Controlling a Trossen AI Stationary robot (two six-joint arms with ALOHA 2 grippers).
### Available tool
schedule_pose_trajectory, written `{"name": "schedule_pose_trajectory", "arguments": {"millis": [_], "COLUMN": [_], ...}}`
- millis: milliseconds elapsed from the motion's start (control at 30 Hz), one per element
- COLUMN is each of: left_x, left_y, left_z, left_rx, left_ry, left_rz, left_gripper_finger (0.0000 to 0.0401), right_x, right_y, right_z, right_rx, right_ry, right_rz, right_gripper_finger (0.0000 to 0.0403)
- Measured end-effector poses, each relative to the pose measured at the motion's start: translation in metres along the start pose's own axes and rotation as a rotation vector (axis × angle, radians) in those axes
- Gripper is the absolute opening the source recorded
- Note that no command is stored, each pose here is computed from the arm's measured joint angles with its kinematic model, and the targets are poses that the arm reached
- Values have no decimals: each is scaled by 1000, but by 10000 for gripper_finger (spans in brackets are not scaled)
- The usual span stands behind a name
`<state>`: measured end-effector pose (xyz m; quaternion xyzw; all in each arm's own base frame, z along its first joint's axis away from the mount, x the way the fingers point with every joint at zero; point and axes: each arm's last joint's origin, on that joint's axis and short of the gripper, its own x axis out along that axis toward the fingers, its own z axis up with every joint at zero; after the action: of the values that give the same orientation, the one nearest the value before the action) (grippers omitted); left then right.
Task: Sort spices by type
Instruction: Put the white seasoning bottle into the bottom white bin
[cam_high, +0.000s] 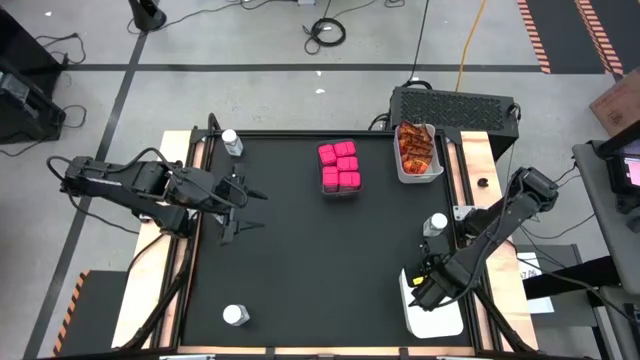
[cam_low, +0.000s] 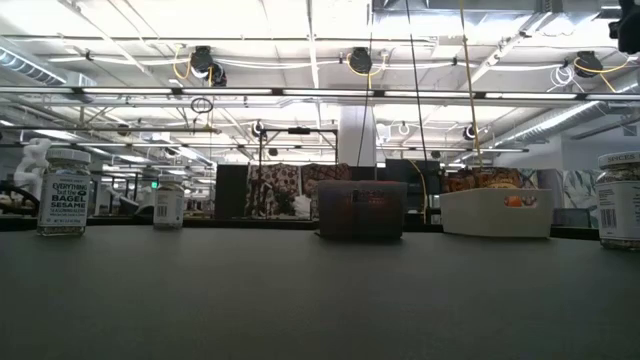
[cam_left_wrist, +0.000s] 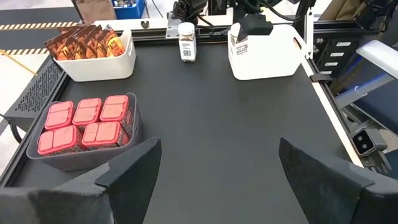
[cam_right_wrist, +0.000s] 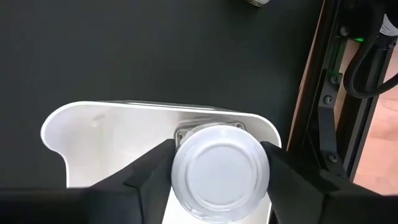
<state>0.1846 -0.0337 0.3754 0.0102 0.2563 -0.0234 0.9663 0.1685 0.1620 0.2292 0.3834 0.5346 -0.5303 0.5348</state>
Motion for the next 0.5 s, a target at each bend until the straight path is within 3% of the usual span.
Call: {"name": "schedule_pose_trajectory", "arguments": {"millis": [300,500], "left_x": [0,0], "left_y": [0,0], "left_z": [0,0], "left_rx": [3,3], "left_ry": [0,0], "left_rz": [1,1], "left_gripper_finger": [328,328], "right_x": [0,0], "right_y": [1,0], "right_z": [2,3], "right_rx": [13,20], "right_ry": [1,-6], "right_rz": [-5,-17], "right_gripper_finger": [296,308]}}
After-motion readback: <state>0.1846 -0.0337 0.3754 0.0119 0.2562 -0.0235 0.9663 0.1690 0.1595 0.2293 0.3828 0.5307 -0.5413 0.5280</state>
